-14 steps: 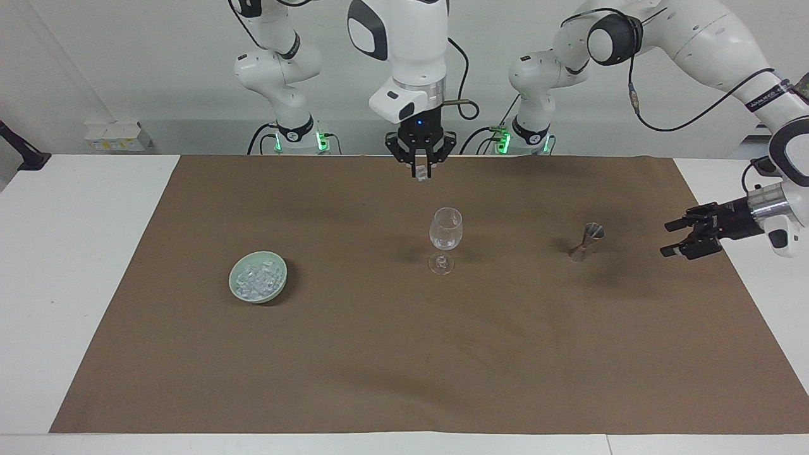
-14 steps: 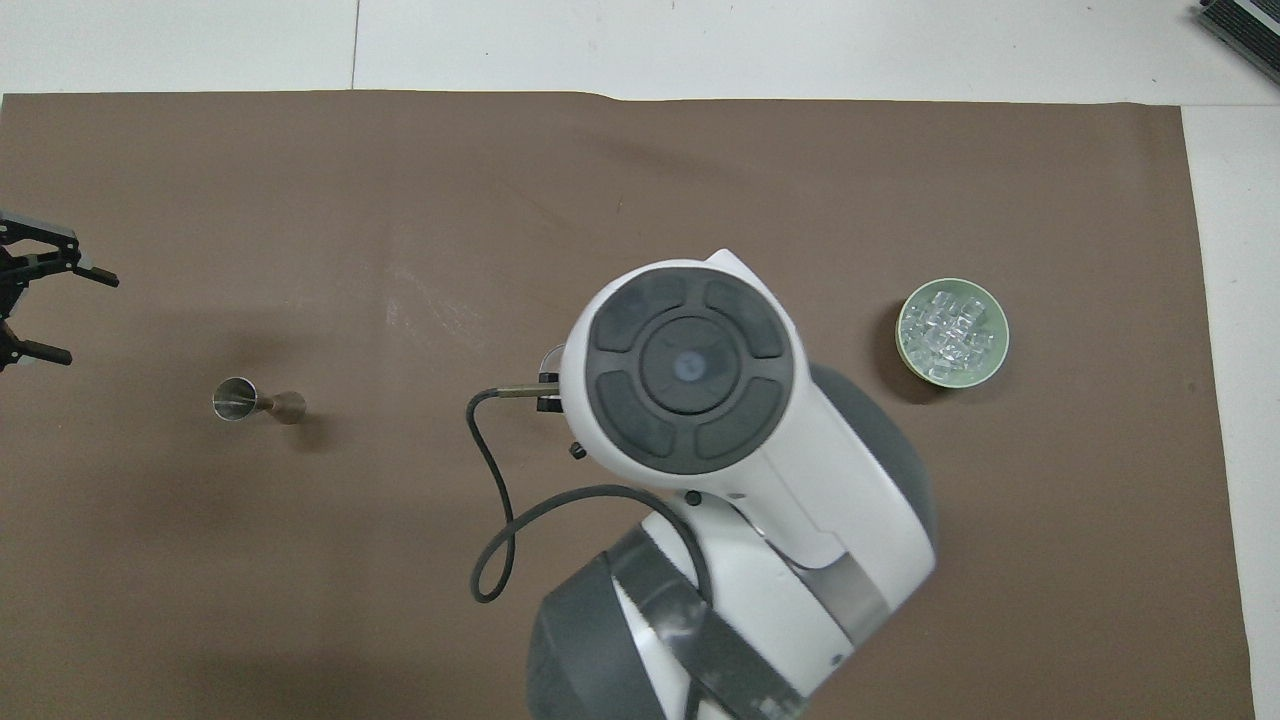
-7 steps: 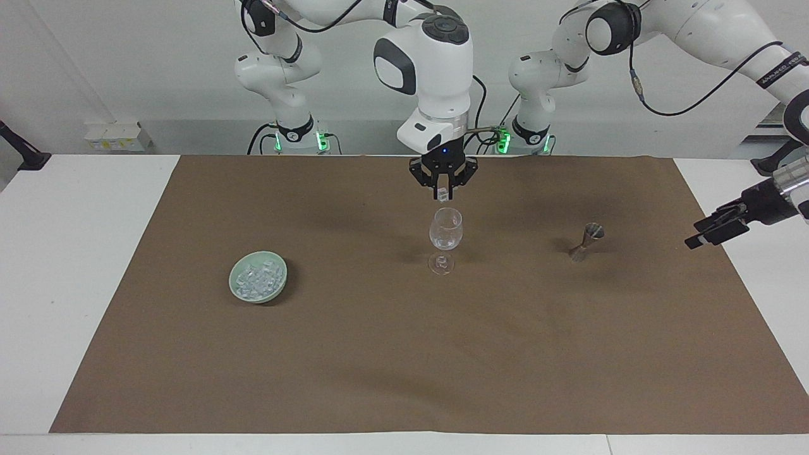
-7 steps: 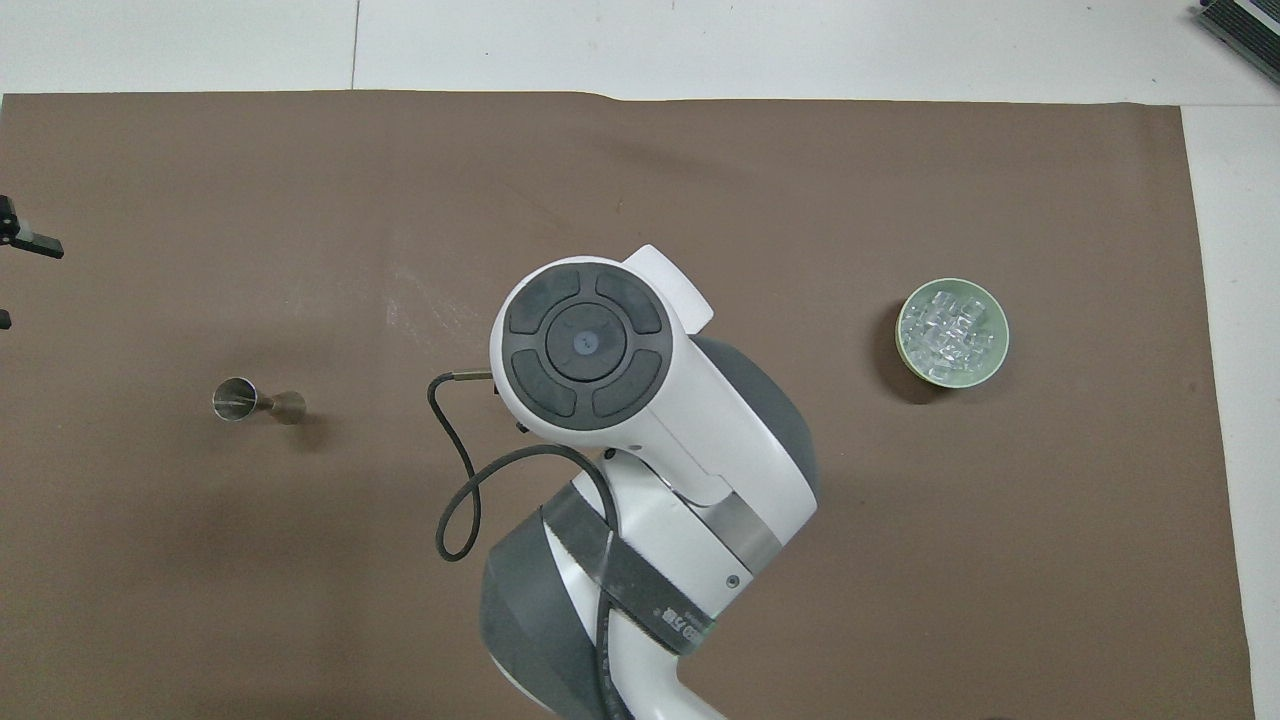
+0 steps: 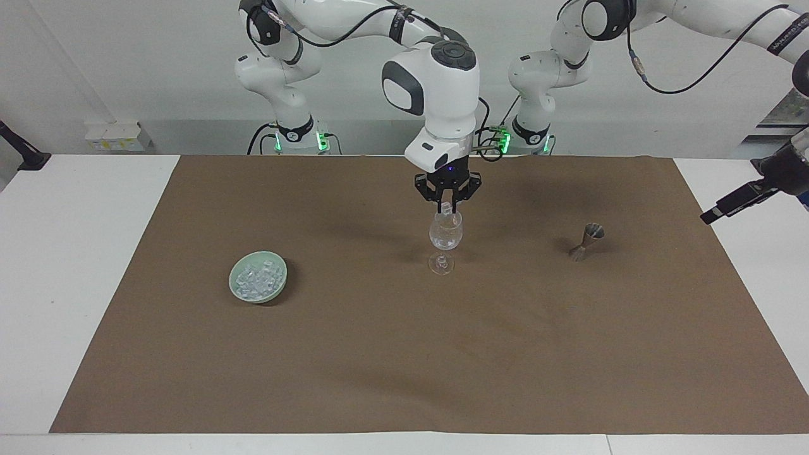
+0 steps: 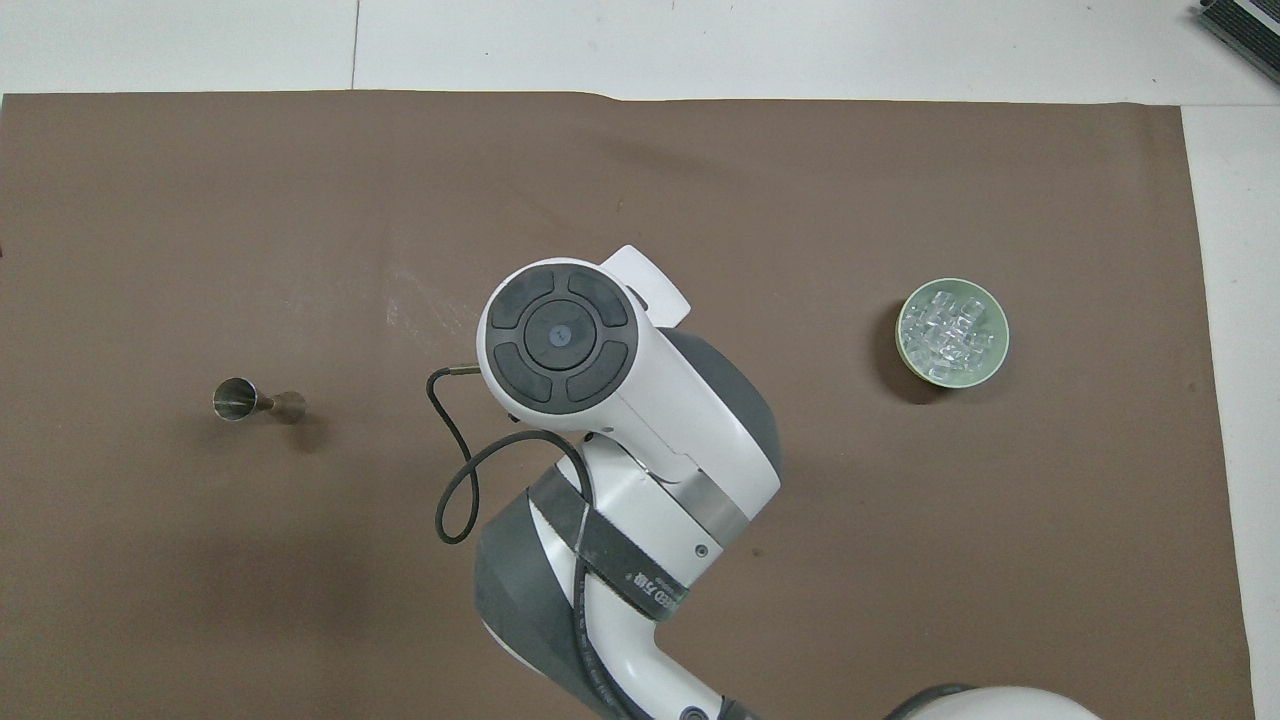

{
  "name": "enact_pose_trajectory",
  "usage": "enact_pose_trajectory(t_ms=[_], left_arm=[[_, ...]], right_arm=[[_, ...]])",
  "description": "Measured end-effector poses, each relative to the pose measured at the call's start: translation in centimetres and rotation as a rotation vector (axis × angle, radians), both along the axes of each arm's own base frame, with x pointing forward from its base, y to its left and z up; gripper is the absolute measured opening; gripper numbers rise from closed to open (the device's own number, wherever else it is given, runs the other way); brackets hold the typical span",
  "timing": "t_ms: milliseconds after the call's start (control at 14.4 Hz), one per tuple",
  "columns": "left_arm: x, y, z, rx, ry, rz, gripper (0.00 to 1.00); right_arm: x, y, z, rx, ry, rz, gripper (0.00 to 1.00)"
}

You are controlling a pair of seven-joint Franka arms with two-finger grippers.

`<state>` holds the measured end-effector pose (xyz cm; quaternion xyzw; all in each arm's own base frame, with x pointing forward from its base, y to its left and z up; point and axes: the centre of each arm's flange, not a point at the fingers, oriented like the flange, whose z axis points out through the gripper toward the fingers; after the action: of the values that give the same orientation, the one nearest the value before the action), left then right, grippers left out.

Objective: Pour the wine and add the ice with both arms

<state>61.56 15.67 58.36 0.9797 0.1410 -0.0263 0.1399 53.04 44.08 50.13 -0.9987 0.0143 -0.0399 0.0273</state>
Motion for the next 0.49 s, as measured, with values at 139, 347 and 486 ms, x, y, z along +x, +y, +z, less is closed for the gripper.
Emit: enact_pose_trajectory(t_ms=[139, 347, 486], left_arm=[[-0.5, -2.9, 2.3, 0.065, -0.022, -0.073, 1.00], [-1.6, -6.5, 5.8, 0.136, -0.063, -0.150, 1.00], [-2.5, -8.9, 7.5, 0.170, -0.076, -0.198, 1.00]], right_arm=[[0.1, 0.0, -0.4, -0.004, 0.004, 0.000, 0.28], [0.6, 0.3, -1.5, 0.000, -0.001, 0.002, 0.28], [1.0, 0.6, -2.6, 0.005, -0.004, 0.004, 0.28]])
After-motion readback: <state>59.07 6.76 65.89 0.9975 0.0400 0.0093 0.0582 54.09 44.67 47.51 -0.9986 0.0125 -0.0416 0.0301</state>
